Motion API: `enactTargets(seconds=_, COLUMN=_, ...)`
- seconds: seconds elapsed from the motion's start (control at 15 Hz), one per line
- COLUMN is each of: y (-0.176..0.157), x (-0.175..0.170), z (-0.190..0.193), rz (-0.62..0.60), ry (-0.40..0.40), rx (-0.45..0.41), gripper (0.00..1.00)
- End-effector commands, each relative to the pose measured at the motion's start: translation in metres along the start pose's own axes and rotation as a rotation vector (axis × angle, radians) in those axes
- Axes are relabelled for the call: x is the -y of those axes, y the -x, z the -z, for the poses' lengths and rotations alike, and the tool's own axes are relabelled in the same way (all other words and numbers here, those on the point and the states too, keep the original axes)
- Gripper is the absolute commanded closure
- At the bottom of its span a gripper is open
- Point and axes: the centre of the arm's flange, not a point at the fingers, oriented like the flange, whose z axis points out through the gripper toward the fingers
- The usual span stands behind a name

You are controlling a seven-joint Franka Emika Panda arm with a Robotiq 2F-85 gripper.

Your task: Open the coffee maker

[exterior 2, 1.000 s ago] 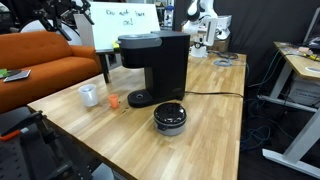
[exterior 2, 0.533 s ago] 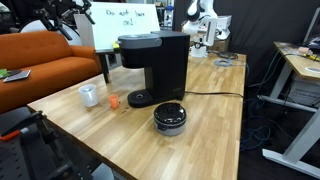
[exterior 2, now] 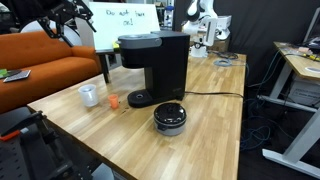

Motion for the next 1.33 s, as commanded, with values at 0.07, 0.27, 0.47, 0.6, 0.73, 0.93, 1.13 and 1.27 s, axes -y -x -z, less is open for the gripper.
enactTargets(seconds=0.07, y=-0.015, x=-0.005, z=-0.011, rz=0.165, ry=0.087, rx=0.006, gripper=0.09)
enactTargets(seconds=0.27, y=-0.021, x=-0.004, z=-0.017, rz=0.233, ry=0.122, rx=0.013, gripper=0.41)
enactTargets(seconds=0.47, y=-0.023, x=0.005, z=-0.03, rz=0.213, ry=0.106, rx=0.027, gripper=0.63)
enactTargets(seconds=0.6, y=-0.022, x=0.007, z=-0.039, rz=0.171, ry=0.089, rx=0.043, gripper=0.76)
enactTargets(seconds=0.73, y=-0.022, x=0.005, z=-0.046, rz=0.124, ry=0.079, rx=0.053, gripper=0.92)
enactTargets(seconds=0.93, y=-0.025, x=-0.007, z=-0.052, rz=0.055, ry=0.069, rx=0.051, gripper=1.0)
enactTargets(seconds=1.13, y=-0.032, x=-0.019, z=-0.056, rz=0.007, ry=0.064, rx=0.04, gripper=1.0)
enactTargets(seconds=1.27, y=-0.037, x=-0.022, z=-0.062, rz=-0.01, ry=0.058, rx=0.038, gripper=1.0)
